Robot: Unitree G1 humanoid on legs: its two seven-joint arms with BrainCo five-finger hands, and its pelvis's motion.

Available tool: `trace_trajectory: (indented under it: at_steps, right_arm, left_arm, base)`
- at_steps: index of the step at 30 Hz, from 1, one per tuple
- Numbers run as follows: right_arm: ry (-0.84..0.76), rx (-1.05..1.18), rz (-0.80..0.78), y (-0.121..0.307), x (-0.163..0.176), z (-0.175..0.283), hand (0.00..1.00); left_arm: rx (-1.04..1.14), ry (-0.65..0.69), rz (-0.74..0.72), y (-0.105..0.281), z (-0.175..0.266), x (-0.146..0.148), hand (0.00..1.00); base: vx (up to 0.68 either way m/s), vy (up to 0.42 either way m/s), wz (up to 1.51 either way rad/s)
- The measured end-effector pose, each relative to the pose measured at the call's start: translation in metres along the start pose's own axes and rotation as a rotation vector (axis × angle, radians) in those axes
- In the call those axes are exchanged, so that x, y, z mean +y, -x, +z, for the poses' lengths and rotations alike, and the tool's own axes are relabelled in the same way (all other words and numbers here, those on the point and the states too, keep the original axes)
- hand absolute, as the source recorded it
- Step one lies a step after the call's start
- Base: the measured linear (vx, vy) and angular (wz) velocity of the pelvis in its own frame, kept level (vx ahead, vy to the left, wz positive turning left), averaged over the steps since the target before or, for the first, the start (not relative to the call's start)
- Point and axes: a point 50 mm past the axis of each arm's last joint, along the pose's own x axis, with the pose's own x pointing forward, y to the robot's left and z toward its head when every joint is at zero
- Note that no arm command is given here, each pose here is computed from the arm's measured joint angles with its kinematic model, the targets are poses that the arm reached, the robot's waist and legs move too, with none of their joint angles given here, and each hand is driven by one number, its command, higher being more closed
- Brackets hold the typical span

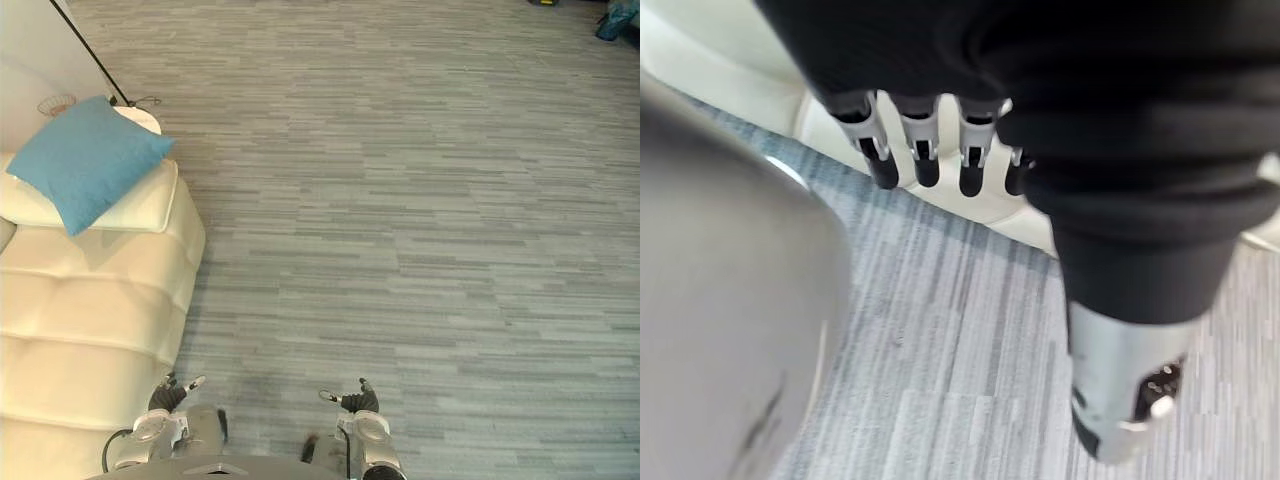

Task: Pick up cushions and gather them together orderly.

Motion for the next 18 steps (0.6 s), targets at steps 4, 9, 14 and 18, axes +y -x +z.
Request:
trace_trajectory:
  at_steps: [4,9,14,18]
  right_arm:
    - [-0.012,0.017,-0.011,-0.001,-0.002,-0.003,0.00]
    - [-0.029,0.008,0.035,0.000,0.018,0.004,0.00]
    - [-0.002,0.028,0.039,0.003,0.018,-0.006,0.00]
    - [0.009,0.032,0.021,0.007,0.008,-0.014,0.00]
  left_arm:
    - [-0.005,0.002,0.011,-0.001,0.001,0.004,0.00]
    - [0.007,0.007,0.050,-0.002,-0.001,0.017,0.00]
    - [0.037,-0.044,0.044,0.001,-0.012,0.022,0.00]
    - [0.057,-0.053,0.045,0.002,-0.017,0.023,0.00]
  base:
    - [0.49,0.226,0.05]
    - [0.45,0.194,0.02]
    - [0.36,0.126,0.12]
    - [0.32,-0.049,0.54]
